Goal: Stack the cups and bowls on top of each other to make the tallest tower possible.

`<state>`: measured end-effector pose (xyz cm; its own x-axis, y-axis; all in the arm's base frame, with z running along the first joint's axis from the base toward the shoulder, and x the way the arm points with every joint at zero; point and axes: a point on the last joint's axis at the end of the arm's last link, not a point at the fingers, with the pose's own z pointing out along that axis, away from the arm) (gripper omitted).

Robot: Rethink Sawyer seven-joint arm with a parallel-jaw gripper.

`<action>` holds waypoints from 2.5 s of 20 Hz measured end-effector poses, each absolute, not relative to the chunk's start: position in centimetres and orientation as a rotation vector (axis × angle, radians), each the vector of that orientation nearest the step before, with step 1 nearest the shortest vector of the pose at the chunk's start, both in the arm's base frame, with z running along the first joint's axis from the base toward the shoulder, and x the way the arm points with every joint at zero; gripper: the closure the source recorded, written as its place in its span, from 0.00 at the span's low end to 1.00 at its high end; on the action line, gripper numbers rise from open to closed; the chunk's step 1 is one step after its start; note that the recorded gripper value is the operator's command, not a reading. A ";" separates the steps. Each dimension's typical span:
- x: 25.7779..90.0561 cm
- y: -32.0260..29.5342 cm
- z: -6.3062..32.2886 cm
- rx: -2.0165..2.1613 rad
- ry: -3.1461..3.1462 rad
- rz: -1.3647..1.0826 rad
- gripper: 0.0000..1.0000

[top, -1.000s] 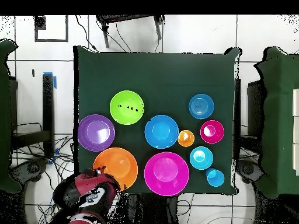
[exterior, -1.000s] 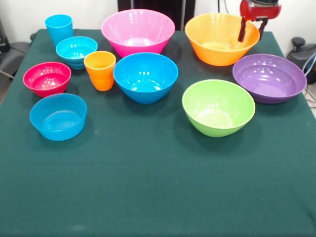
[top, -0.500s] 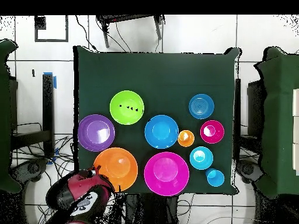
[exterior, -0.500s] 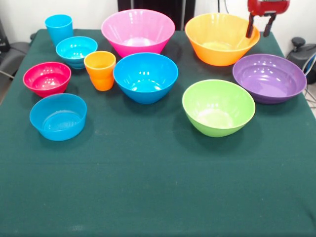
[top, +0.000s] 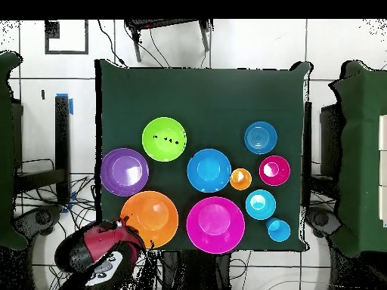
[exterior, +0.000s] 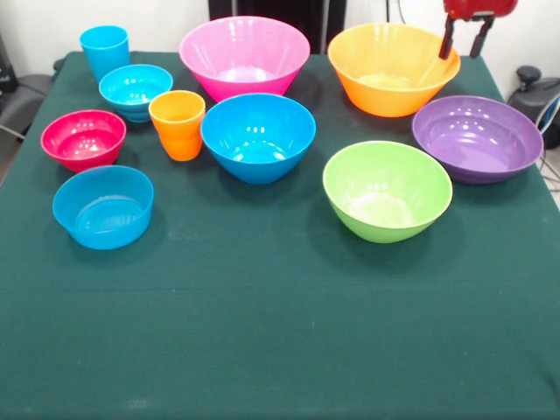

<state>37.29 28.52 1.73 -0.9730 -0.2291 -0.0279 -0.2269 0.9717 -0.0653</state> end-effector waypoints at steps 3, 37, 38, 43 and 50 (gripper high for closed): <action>37.7 28.0 1.9 -0.349 3.075 -0.122 1.00; 38.0 27.6 2.0 -0.340 3.071 -0.132 1.00; 38.0 27.6 2.0 -0.341 3.071 -0.131 1.00; 38.0 27.6 2.0 -0.342 3.070 -0.133 1.00; 38.1 27.5 2.0 -0.340 3.068 -0.136 0.00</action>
